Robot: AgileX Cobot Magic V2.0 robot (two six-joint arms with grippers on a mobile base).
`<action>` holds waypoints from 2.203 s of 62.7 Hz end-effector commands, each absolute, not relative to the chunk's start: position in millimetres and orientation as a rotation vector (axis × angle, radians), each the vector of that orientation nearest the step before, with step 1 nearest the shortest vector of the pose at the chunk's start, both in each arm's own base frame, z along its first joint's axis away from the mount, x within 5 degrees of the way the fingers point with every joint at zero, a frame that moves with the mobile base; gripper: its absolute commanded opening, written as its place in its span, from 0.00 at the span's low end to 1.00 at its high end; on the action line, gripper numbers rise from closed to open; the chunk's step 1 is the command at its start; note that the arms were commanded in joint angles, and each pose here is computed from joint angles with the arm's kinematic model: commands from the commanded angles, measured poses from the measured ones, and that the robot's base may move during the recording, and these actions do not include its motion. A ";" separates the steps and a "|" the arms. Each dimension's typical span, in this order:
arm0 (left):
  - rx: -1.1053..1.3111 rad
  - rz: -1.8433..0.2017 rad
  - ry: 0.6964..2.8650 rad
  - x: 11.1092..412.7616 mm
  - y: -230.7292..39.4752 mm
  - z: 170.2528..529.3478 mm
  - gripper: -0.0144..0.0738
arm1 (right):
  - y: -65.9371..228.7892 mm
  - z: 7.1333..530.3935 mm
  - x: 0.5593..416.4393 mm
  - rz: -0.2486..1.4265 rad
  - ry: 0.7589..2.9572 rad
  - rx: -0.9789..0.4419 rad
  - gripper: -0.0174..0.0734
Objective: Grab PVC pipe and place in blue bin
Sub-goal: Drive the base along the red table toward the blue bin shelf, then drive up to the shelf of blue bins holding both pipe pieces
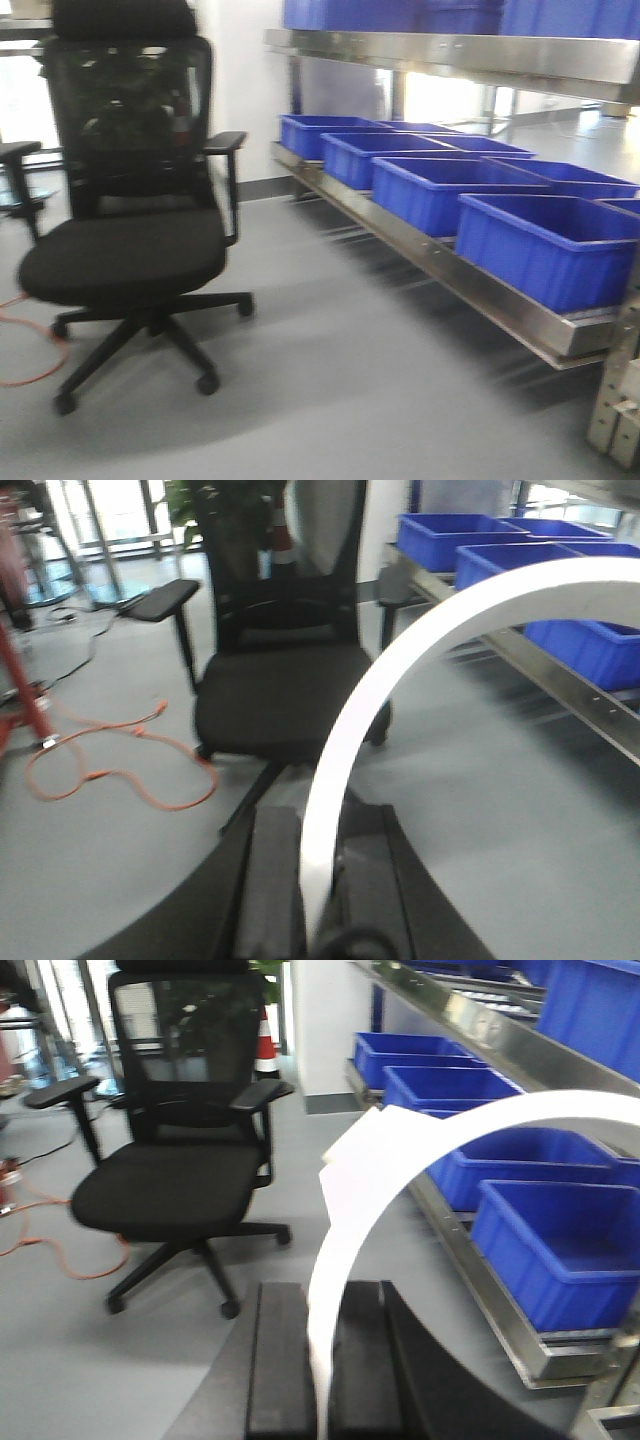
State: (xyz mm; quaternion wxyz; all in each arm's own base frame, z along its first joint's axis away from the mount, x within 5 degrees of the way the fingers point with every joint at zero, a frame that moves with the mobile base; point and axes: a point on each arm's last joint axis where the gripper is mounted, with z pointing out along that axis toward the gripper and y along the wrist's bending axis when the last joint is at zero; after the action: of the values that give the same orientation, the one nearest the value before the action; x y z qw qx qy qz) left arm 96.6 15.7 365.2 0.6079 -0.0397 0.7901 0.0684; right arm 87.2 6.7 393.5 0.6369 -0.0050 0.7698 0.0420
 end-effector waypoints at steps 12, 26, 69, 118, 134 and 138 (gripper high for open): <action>-0.094 0.154 1.789 96.1 15.5 369.2 0.04 | 5.7 395.9 86.6 0.078 1.725 -0.010 0.01; -0.094 0.154 1.789 96.1 15.5 369.2 0.04 | 5.7 395.9 86.6 0.078 1.725 -0.010 0.01; -0.094 0.154 1.789 96.1 15.5 369.2 0.04 | 5.7 395.9 86.6 0.078 1.725 -0.010 0.01; -0.094 0.154 1.789 96.1 15.5 369.2 0.04 | 5.7 395.9 86.6 0.078 1.725 -0.010 0.01; -0.094 0.154 1.789 96.1 15.5 369.2 0.04 | 5.7 395.9 86.6 0.078 1.725 -0.010 0.01; -0.094 0.154 1.789 96.1 15.5 369.2 0.04 | 5.7 395.9 86.6 0.078 1.725 -0.010 0.01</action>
State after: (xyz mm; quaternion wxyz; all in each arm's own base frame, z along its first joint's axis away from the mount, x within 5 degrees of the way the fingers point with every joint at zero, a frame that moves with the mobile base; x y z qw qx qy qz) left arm 96.6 15.7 365.2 0.6079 -0.0397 0.7901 0.0684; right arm 87.2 6.7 393.5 0.6369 -0.0050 0.7698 0.0420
